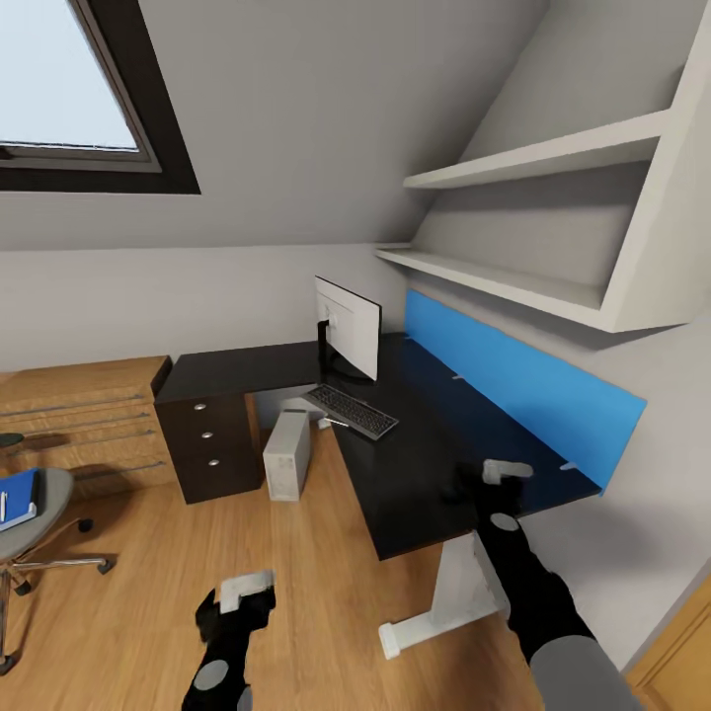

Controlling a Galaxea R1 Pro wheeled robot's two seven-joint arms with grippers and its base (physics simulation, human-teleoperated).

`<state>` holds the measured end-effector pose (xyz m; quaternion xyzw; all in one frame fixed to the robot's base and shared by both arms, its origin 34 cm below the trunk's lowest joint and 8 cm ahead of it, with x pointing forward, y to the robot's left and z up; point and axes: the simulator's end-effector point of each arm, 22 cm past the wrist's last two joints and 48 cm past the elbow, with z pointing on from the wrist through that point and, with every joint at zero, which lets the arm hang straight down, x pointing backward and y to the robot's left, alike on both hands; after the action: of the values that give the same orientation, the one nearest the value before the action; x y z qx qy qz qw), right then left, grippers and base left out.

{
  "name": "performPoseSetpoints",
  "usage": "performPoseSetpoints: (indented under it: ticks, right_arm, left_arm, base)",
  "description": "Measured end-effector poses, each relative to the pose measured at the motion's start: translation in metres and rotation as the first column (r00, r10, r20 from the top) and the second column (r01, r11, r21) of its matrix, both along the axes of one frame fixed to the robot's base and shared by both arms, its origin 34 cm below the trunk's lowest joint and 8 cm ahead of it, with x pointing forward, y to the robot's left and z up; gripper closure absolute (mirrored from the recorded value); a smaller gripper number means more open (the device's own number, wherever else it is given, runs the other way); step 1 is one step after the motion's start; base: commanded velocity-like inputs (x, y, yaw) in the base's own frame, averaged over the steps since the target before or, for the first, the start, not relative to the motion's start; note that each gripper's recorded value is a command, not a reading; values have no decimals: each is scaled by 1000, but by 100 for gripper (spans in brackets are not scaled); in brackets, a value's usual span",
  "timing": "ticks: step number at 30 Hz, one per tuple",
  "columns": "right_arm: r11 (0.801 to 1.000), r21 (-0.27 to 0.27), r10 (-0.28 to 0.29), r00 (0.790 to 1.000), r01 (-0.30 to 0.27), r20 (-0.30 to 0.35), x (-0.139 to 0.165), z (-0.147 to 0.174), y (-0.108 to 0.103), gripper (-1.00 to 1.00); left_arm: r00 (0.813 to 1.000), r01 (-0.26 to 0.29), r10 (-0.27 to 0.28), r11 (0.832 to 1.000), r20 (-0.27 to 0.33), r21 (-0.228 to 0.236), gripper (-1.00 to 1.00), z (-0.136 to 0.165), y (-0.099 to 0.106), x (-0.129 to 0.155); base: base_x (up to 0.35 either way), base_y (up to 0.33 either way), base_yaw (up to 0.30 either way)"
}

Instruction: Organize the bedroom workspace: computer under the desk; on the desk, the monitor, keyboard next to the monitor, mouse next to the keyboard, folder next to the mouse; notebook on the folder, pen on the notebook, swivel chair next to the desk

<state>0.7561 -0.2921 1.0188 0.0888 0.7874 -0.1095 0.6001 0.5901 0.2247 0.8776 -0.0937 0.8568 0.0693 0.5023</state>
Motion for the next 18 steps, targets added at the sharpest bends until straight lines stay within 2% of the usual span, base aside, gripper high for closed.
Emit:
performPoseSetpoints:
  ticks: [1, 3, 4, 5, 8, 9, 15, 16, 17, 18]
  right_arm:
    - [1000, 2, -14, 1000, 14, -14, 19, 22, -2, -100]
    - [1000, 9, -21, 999, 21, -25, 37, 43, -3, -100]
    - [999, 24, -22, 998, 24, -55, 46, 47, -3, -100]
    - [999, 43, -23, 993, 28, -115, 51, 33, -2, -100]
    - [998, 54, -14, 987, 23, -158, 56, 25, 4, -100]
    - [998, 63, 15, 986, -4, -164, 59, 24, 25, -100]
    - [997, 27, 72, 986, -68, -149, 62, 28, 56, -100]
    - [995, 4, 95, 985, -96, -143, 62, 25, 67, -100]
    - [987, -53, 146, 980, -155, -134, 59, 4, 88, -100]
    - [984, -65, 157, 979, -166, -129, 59, -1, 92, -100]
  left_arm:
    - [1000, 9, -9, 1000, 4, -1, -100, 23, -2, 23]
    - [999, 13, -12, 1000, 35, -9, -100, 49, -5, 48]
    - [998, 15, -13, 999, 60, -32, -100, 68, -10, 65]
    - [997, 12, -6, 996, 70, -88, -100, 79, -17, 75]
    - [1000, 4, 0, 986, 24, -169, -100, 62, -28, 74]
    - [1000, 2, 1, 981, 17, -196, -100, 59, -31, 74]
    - [999, 4, 3, 978, 36, -208, -100, 68, -31, 78]
    - [999, 4, 3, 978, 37, -208, -100, 69, -31, 78]
    - [999, 4, 4, 978, 38, -208, -100, 69, -30, 78]
    - [999, 4, 4, 978, 38, -208, -100, 69, -30, 78]
  base:
    - [0, 0, 0]
    - [0, 0, 0]
    - [0, 0, 0]
    - [0, 0, 0]
    - [0, 0, 0]
    - [0, 0, 0]
    - [0, 0, 0]
    - [0, 0, 0]
    - [0, 0, 0]
    - [0, 0, 0]
